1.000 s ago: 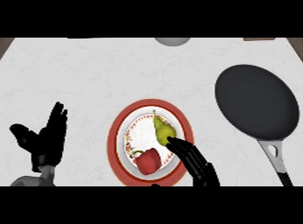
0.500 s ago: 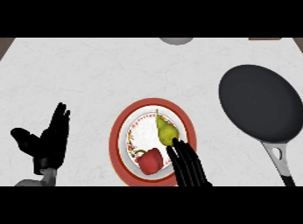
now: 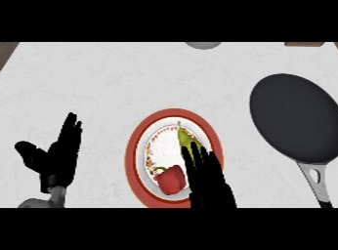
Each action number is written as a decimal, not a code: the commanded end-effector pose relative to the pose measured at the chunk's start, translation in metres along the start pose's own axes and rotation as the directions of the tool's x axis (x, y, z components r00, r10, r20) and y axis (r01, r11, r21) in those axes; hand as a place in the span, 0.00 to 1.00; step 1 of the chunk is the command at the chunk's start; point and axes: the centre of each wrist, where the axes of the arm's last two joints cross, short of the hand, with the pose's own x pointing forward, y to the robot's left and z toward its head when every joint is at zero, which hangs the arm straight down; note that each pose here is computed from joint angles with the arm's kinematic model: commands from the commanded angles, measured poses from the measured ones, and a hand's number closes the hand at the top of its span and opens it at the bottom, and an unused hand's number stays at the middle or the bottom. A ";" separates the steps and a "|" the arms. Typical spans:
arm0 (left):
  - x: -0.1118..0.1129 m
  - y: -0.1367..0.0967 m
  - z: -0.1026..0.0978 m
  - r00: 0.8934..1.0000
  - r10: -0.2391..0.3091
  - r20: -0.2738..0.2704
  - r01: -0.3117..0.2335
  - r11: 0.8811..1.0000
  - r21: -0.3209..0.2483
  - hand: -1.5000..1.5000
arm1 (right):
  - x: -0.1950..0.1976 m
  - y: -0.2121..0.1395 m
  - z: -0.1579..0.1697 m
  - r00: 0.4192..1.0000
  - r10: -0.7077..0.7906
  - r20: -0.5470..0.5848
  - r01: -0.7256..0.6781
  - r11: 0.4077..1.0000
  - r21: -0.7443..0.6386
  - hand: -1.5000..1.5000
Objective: Pick the bell pepper from the plate and place it in the pan
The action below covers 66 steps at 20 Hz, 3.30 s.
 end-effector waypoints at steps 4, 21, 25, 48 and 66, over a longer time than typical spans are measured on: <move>-0.011 0.005 0.013 0.995 0.000 -0.104 -0.002 1.000 -0.019 0.50 | 0.044 -0.038 -0.038 0.989 0.136 -0.056 -0.131 0.987 0.097 0.00; -0.016 0.001 0.025 0.995 0.015 -0.101 -0.016 1.000 -0.009 0.50 | 0.049 -0.015 -0.069 0.968 0.231 -0.101 -0.179 0.913 0.367 0.00; -0.006 -0.017 0.006 0.995 0.010 -0.104 -0.008 1.000 0.014 0.50 | 0.053 -0.010 -0.045 0.983 0.173 -0.067 -0.140 0.929 0.343 0.00; -0.023 0.004 0.021 0.994 -0.007 -0.111 0.007 1.000 0.001 0.50 | 0.011 0.037 -0.069 0.972 0.224 0.070 -0.235 0.937 0.257 1.00; -0.023 0.009 0.017 0.992 0.012 -0.122 -0.010 1.000 0.016 0.50 | 0.045 -0.025 -0.058 0.980 0.193 -0.036 -0.197 0.961 -0.197 1.00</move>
